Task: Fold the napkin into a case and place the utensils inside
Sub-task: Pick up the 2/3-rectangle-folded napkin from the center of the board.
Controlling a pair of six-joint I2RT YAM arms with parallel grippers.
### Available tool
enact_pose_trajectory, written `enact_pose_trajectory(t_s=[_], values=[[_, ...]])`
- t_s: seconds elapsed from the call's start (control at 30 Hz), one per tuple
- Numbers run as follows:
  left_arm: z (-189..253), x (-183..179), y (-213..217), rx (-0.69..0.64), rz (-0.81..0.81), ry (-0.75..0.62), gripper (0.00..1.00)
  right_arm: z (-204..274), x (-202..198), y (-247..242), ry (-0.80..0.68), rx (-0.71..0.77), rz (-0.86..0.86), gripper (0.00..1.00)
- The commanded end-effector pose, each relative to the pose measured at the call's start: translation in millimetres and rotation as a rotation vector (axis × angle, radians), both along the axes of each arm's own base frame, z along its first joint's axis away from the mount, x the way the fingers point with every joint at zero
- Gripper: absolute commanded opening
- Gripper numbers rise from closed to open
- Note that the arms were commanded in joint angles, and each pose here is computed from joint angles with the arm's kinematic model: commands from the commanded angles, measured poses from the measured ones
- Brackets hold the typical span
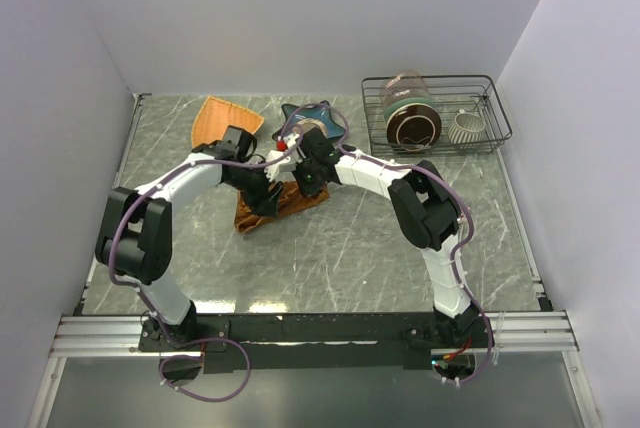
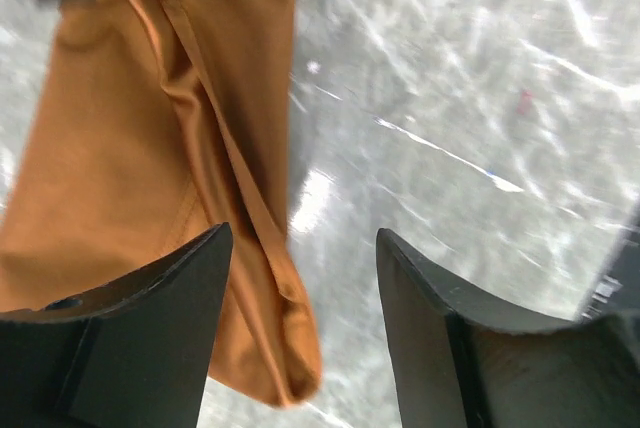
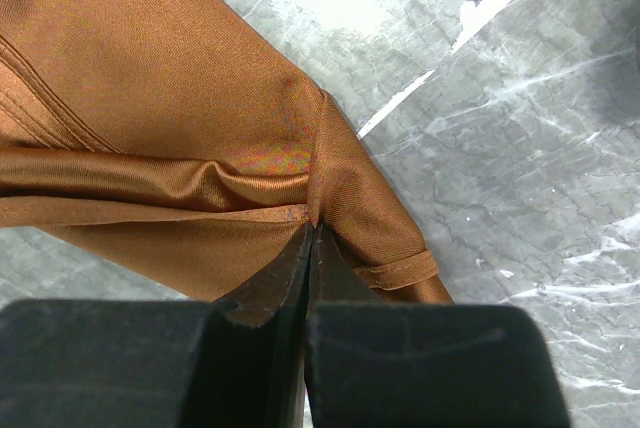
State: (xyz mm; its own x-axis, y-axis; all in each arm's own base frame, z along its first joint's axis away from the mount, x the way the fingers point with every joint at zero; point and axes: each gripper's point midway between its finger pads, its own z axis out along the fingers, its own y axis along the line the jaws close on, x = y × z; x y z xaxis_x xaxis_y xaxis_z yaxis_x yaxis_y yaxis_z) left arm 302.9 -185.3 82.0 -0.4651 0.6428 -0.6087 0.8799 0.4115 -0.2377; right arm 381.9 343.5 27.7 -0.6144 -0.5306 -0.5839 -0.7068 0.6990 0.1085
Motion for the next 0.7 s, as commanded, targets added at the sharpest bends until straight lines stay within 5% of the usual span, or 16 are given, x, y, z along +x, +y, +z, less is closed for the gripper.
enact_pose_trajectory(t_s=[0.0, 0.33, 0.57, 0.67], values=[[1, 37, -2, 0.069, 0.014, -0.194, 0.64, -14, 9, -15, 0.016, -0.049, -0.033, 0.0], [-27, 38, -7, 0.124, -0.031, -0.182, 0.6, -12, 10, -12, 0.015, -0.041, -0.022, 0.0], [-39, 38, -3, 0.159, -0.045, -0.163, 0.35, -10, 8, -13, 0.014, -0.036, -0.015, 0.0], [-40, 38, -3, 0.162, -0.052, -0.151, 0.37, -11, 7, -12, 0.017, -0.035, -0.011, 0.0]])
